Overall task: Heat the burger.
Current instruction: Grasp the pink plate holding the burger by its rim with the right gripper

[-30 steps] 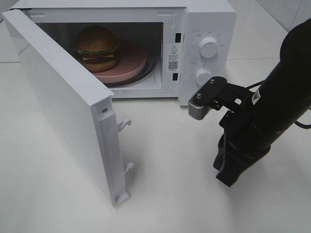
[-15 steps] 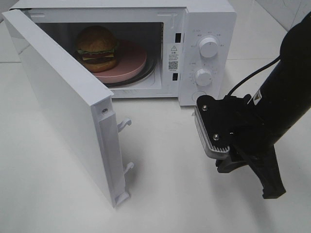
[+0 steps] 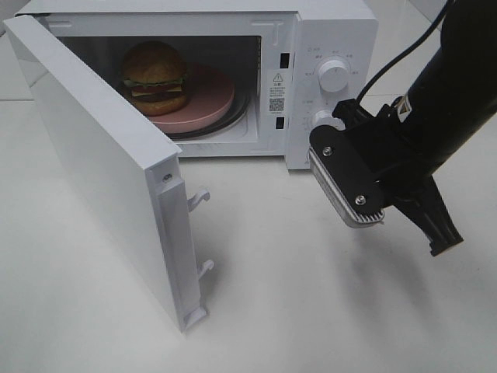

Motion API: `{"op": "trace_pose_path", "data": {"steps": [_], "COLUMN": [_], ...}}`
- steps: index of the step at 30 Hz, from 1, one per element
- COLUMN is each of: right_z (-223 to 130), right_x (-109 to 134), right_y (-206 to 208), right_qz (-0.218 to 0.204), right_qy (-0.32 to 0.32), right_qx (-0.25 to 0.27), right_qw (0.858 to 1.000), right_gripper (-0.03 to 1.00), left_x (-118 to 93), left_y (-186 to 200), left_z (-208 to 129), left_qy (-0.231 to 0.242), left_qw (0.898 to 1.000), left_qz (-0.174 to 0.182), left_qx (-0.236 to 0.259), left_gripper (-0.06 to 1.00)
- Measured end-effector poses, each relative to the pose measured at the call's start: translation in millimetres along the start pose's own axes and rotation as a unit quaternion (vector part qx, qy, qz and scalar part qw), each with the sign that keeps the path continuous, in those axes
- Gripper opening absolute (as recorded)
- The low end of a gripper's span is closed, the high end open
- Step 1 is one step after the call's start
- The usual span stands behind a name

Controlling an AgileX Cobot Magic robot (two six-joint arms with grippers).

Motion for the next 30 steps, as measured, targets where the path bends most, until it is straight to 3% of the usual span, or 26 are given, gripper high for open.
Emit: {"op": "trace_pose_path", "data": {"steps": [4, 6, 9, 10, 12, 14, 17, 19, 20, 22, 30], "right_z": [7, 19, 21, 24, 25, 28, 29, 32, 32, 36, 38], "right_x": [-5, -17, -21, -29, -32, -42, -44, -45, -45, -46, -56], "right_y": [3, 8, 9, 12, 13, 17, 18, 18, 18, 19, 19], "right_qz": [-0.012, -0.047, -0.058, -0.078, -0.086, -0.116, -0.123, -0.128, -0.128, -0.134, -0.152], "right_qy": [0.027, 0.045, 0.047, 0.049, 0.05, 0.035, 0.029, 0.001, 0.001, -0.006, -0.027], "right_qx": [0.005, -0.001, -0.004, -0.007, -0.008, -0.015, -0.017, -0.022, -0.022, -0.028, -0.035], "right_qw": [1.0, 0.998, 0.997, 0.996, 0.995, 0.993, 0.992, 0.992, 0.992, 0.991, 0.987], "right_gripper": [0.1, 0.16, 0.19, 0.25, 0.28, 0.46, 0.5, 0.73, 0.73, 0.84, 0.88], "left_x": [0, 0, 0, 0, 0, 0, 0, 0, 0, 0, 0], "left_y": [0, 0, 0, 0, 0, 0, 0, 0, 0, 0, 0], "left_z": [0, 0, 0, 0, 0, 0, 0, 0, 0, 0, 0], "left_qy": [0.0, 0.0, 0.0, 0.0, 0.0, 0.0, 0.0, 0.0, 0.0, 0.0, 0.0], "left_qw": [1.0, 1.0, 1.0, 1.0, 1.0, 1.0, 1.0, 1.0, 1.0, 1.0, 1.0], "left_qz": [0.0, 0.0, 0.0, 0.0, 0.0, 0.0, 0.0, 0.0, 0.0, 0.0, 0.0], "left_qx": [0.0, 0.0, 0.0, 0.0, 0.0, 0.0, 0.0, 0.0, 0.0, 0.0, 0.0], "left_gripper": [0.99, 0.99, 0.99, 0.99, 0.99, 0.99, 0.99, 0.99, 0.99, 0.99, 0.99]}}
Point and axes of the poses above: a point on each arm's last joint axis where the gripper is mounted, y pointing back along that axis away from the gripper, x along the wrist's bending axis when the last joint is at zero, z = x × y, the point moved 6 cm from there along -y, pointing out along that axis toward the gripper, and after that the axes turned 5 degrees about y, right-handed, at the moved point
